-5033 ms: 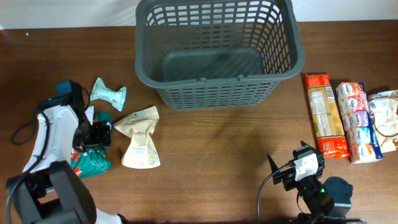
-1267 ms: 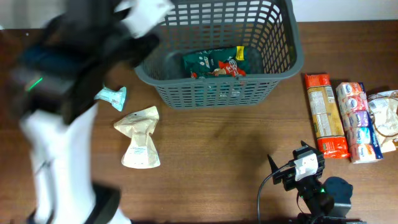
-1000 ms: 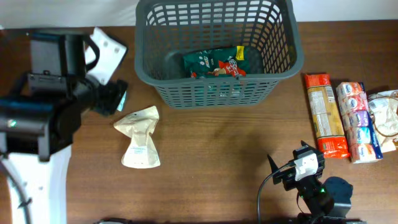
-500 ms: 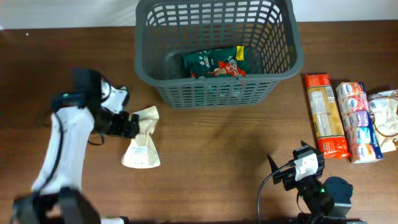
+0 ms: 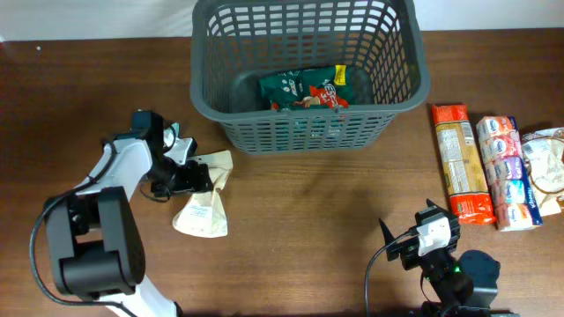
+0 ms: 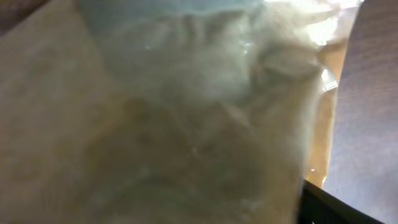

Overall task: Pack container
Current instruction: 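Move the left gripper to the beige pouch and grasp it, then carry the beige pouch with the left gripper into the basket and release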

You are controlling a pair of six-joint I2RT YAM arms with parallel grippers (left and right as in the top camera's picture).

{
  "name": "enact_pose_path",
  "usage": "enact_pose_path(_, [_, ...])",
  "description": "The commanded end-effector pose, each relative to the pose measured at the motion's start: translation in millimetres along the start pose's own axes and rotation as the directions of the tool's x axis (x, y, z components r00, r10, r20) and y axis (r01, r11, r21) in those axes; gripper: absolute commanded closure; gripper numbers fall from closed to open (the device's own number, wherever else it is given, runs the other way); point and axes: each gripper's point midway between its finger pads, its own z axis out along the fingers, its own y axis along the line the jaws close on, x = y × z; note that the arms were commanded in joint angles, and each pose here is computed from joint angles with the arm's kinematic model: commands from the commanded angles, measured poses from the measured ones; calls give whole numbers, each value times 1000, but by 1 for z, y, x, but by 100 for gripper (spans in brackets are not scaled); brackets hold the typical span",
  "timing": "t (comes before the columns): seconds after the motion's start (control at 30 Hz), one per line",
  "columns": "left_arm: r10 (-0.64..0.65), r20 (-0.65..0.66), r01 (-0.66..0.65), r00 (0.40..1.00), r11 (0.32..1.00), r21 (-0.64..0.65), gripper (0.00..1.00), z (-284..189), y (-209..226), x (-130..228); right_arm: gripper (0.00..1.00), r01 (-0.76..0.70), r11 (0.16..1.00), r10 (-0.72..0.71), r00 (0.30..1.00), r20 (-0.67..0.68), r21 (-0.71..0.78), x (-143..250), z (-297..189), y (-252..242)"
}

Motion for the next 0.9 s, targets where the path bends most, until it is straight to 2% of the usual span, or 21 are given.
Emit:
enact_pose_path(0.0, [-53,-32,54,998,998,31,22,23,-2,15,1,-11,1000,11,1000,3,-10,1,0,2])
enact_pose_path(0.03, [-58,-30,59,998,998,31,24,26,-2,16,1,-11,1000,11,1000,3,-10,1,0,2])
enact_pose_path(0.17, [-60,-28,61,998,998,31,48,32,0,21,1,-10,1000,10,1000,3,-10,1,0,2])
enact_pose_path(0.2, [-60,-28,61,998,998,31,55,32,0,21,1,-11,1000,11,1000,2,-10,1,0,2])
enact_pose_path(0.23, [-61,-28,62,998,998,31,70,32,0,21,1,-11,1000,11,1000,3,-10,1,0,2])
enact_pose_path(0.27, [-61,-28,62,998,998,31,75,32,0,21,1,-11,1000,11,1000,3,-10,1,0,2])
enact_pose_path(0.37, [-62,-29,63,998,997,32,98,32,0,21,1,-11,1000,11,1000,3,-10,1,0,2])
enact_pose_path(0.53, [-99,16,99,995,995,32,98,9,9,12,1,-11,1000,11,1000,3,-10,1,0,2])
enact_pose_path(0.7, [-154,229,156,961,988,9,98,-84,32,-22,1,-11,1000,11,1000,3,-10,1,0,2])
enact_pose_path(0.77, [-128,434,151,892,988,-20,98,-170,34,-45,1,-11,1000,11,1000,3,-10,1,0,2])
enact_pose_path(0.8, [-106,490,139,865,990,-31,98,-194,31,-51,1,-11,1000,11,1000,3,-10,1,0,2])
enact_pose_path(0.87, [-23,635,96,773,992,-81,98,-261,16,-64,1,-11,1000,11,1000,2,-11,1,0,2])
